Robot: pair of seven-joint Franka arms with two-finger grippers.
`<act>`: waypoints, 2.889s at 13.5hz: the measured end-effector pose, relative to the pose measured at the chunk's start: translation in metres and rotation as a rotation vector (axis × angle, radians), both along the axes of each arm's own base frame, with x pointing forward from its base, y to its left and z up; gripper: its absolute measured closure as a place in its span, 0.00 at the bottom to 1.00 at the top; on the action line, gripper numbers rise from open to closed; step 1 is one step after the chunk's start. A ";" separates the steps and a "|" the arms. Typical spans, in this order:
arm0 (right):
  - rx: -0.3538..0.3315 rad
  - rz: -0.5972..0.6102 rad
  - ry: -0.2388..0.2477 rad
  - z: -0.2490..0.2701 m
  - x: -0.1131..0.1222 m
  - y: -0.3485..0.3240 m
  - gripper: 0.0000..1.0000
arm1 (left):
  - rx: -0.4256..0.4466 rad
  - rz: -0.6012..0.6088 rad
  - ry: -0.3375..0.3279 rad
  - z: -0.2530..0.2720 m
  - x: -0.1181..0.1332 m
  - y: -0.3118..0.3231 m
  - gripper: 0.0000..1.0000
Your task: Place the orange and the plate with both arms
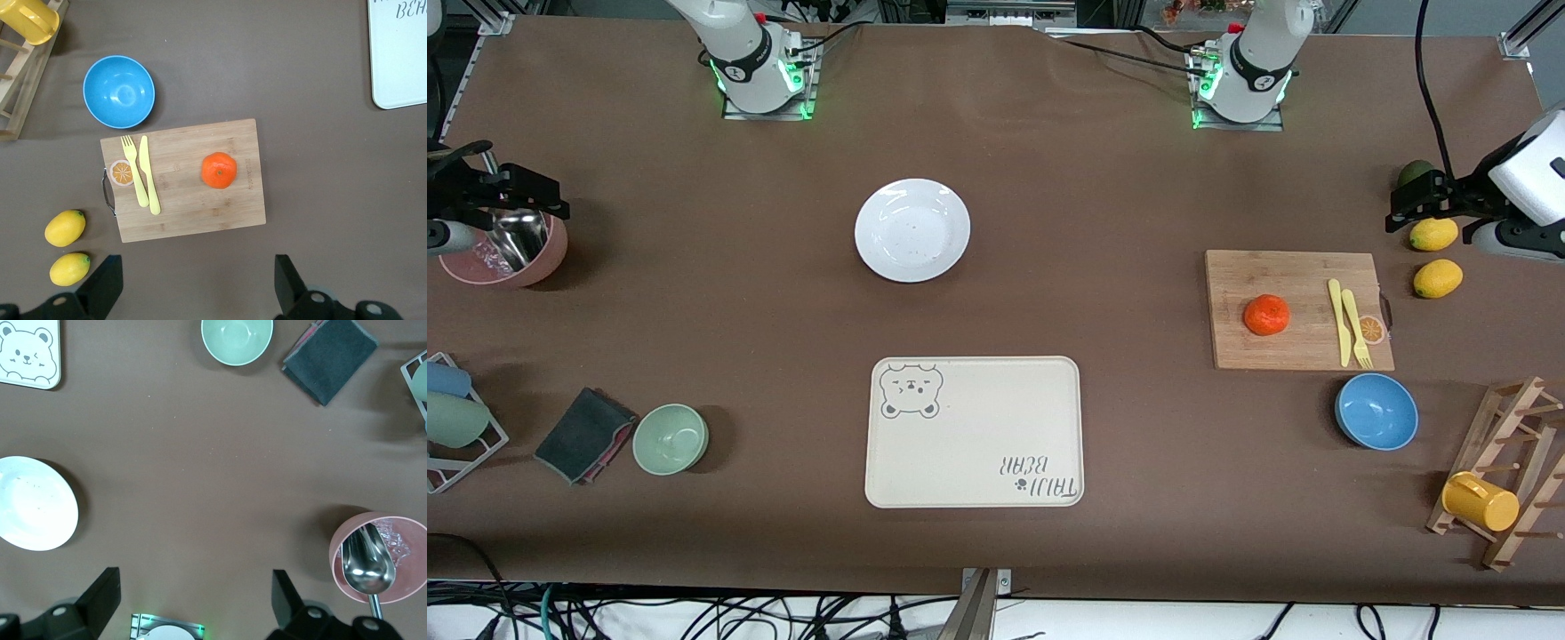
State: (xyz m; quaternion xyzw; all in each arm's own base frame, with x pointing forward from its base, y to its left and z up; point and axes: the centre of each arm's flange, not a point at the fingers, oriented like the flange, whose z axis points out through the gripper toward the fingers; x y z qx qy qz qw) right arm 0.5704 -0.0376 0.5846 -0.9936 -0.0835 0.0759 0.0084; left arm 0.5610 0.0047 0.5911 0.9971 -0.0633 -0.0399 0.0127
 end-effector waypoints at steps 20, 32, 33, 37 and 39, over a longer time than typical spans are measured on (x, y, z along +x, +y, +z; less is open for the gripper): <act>-0.001 0.003 -0.010 0.001 0.001 0.002 0.00 | 0.000 0.001 -0.003 0.000 0.001 0.000 0.00; -0.001 0.003 -0.011 0.001 0.001 0.002 0.00 | 0.000 0.001 0.000 -0.002 0.002 0.001 0.00; -0.001 0.003 -0.011 0.001 0.001 0.002 0.00 | 0.000 0.001 0.000 -0.003 0.002 0.001 0.00; -0.001 0.003 -0.011 0.001 0.001 0.002 0.00 | -0.001 0.001 0.003 -0.005 0.003 0.001 0.00; -0.001 0.004 -0.011 0.001 0.001 0.002 0.00 | -0.003 -0.002 0.025 -0.017 0.008 -0.001 0.00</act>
